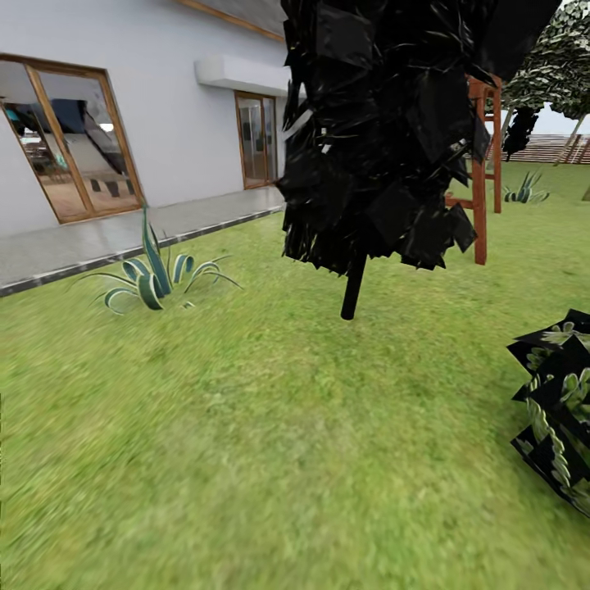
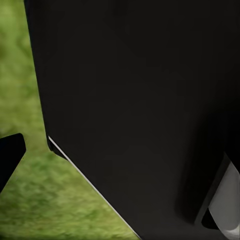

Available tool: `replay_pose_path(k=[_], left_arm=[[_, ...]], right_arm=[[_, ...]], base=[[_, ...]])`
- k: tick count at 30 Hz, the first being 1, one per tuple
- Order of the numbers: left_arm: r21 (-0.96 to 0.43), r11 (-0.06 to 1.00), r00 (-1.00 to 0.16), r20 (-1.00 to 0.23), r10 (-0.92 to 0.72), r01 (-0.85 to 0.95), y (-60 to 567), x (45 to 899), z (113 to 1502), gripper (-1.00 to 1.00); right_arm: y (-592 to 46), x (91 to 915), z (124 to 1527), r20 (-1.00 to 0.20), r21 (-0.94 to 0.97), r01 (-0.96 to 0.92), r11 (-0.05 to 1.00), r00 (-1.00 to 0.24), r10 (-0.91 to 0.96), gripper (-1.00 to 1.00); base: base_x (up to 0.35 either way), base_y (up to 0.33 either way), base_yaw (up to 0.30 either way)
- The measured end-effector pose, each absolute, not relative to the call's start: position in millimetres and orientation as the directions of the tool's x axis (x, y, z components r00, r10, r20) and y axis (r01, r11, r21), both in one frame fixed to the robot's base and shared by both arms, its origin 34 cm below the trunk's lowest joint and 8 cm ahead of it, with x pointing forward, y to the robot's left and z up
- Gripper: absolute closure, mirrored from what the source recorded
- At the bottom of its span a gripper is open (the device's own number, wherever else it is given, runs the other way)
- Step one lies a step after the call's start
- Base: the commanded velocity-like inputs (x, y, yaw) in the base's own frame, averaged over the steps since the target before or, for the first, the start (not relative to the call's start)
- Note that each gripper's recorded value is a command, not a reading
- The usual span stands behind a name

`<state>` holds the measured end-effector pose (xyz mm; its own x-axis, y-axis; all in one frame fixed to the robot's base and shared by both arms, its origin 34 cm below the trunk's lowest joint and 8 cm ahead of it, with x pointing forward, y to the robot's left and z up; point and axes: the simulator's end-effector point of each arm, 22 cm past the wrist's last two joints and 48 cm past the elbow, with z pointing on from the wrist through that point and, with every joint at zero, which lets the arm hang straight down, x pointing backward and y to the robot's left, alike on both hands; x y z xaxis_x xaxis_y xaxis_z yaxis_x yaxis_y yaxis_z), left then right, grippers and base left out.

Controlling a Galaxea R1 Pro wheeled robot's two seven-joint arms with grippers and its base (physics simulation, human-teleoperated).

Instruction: Take the three Easter eggs out of the wicker basket on the lawn in the garden, then place them on the lawn next to a single tree (choose any tree) so that all three eggs are next to the same tree and none are left in the basket.

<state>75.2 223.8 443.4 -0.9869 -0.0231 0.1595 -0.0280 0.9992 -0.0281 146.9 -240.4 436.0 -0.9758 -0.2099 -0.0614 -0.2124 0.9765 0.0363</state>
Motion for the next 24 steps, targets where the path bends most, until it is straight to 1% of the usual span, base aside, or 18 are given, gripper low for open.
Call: replay_pose_path(k=[5, 20, 24], left_arm=[[-0.029, 0.999, -0.987, 0.16, -0.023, -0.028, 223.3, 74.9, 443.5, -1.0], [-0.027, 0.999, -0.986, 0.166, -0.023, -0.028, 224.2, 72.7, 443.8, -1.0], [-0.027, 0.999, -0.986, 0.166, -0.023, -0.028, 224.3, 72.7, 443.8, -1.0]], right_arm=[[-240.4, 147.1, 436.0, -0.062, 0.033, -0.211, 0.977, -0.976, -0.209, -1.0], [-240.3, 145.1, 436.0, -0.057, 0.034, -0.218, 0.975, -0.975, -0.216, -1.0], [-241.5, 144.2, 436.0, -0.054, 0.037, -0.223, 0.974, -0.974, -0.221, -1.0]], base=[[0.0, 0.024, 0.201], [0.0, 0.001, 0.265], [0.0, 0.0, 0.075]])
